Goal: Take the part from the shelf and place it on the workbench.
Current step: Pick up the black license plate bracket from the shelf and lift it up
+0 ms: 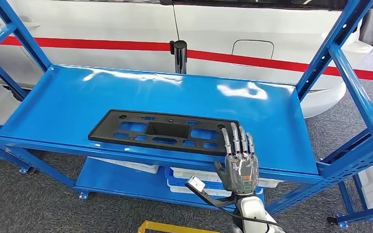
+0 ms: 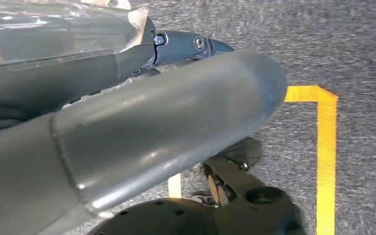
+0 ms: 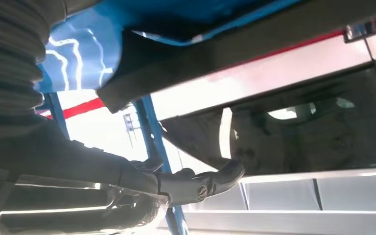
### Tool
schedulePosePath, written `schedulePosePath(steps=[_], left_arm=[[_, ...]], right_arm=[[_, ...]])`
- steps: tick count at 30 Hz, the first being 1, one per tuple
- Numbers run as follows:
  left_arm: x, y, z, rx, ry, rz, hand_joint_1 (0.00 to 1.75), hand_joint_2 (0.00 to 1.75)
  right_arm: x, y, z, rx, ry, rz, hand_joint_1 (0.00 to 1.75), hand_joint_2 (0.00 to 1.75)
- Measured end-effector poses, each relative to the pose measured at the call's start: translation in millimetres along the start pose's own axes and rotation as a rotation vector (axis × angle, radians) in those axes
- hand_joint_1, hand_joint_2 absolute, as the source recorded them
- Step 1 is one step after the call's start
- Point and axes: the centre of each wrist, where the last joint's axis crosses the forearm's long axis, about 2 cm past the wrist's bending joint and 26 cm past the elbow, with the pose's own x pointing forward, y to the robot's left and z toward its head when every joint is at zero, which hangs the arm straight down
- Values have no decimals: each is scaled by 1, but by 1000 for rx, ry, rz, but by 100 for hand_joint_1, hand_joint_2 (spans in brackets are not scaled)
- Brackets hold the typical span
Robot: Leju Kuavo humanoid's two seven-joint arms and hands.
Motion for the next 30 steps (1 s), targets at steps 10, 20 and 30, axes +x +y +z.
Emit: schedulePosePath(steps=[10,20,30], left_arm=[[2,-1,-1,52,-5,-68,0,0],[3,-2,-1,49,-3,-69,0,0],[3,-2,-1,50,-2,-68,0,0]], right_arm=[[-3,4,-3,8,33,43,0,175],[21,22,-13,47,-67,33,0,175],[34,34,-26,73,-103,19,0,175]])
